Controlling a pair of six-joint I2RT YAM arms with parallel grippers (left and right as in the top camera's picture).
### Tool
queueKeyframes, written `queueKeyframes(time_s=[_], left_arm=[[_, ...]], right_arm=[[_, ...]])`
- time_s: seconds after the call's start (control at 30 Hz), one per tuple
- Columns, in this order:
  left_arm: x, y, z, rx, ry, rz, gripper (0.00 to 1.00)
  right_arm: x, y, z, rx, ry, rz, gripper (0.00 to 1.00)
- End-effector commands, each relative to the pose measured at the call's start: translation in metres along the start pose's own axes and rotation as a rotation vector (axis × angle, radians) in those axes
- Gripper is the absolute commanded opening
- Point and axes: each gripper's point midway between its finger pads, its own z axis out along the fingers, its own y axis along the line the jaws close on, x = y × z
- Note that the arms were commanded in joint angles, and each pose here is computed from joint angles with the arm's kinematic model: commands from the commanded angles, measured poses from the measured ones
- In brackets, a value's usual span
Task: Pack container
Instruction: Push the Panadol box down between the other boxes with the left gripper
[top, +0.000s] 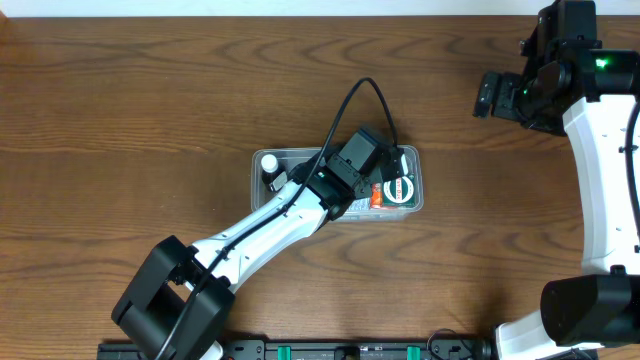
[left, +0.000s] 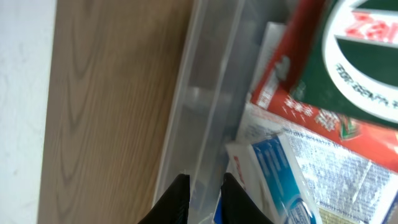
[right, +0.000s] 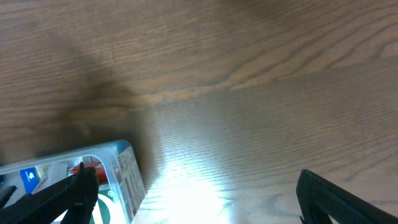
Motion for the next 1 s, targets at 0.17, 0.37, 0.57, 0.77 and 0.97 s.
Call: queueKeyframes(time_s=[0.17, 0.37, 0.57, 0.77, 0.97], left_arm=[[0.000, 0.019, -0.014, -0.049, -0.015, -0.282, 0.12], [0.020, 0.006, -0.012, 0.001, 0.068, -0.382, 0.10], [0.028, 0.000, -0.009, 0.013, 0.095, -0.379, 0.10], [0.031, -0.021, 0.005, 0.103, 0.115, -0.374, 0.09], [0.035, -0.027, 0.009, 0.122, 0.137, -0.387, 0.06]], right_arm=[[-0.002, 0.000, -0.001, -0.003, -0.003, -0.002, 0.99], [-0.002, 0.000, -0.001, -0.003, -0.003, -0.002, 0.99], [-0.002, 0.000, -0.001, -0.003, -0.003, -0.002, 0.99], [-0.002, 0.000, -0.001, -0.003, -0.003, -0.002, 0.99], [-0.002, 0.000, -0.001, -0.003, -0.003, -0.002, 0.99]])
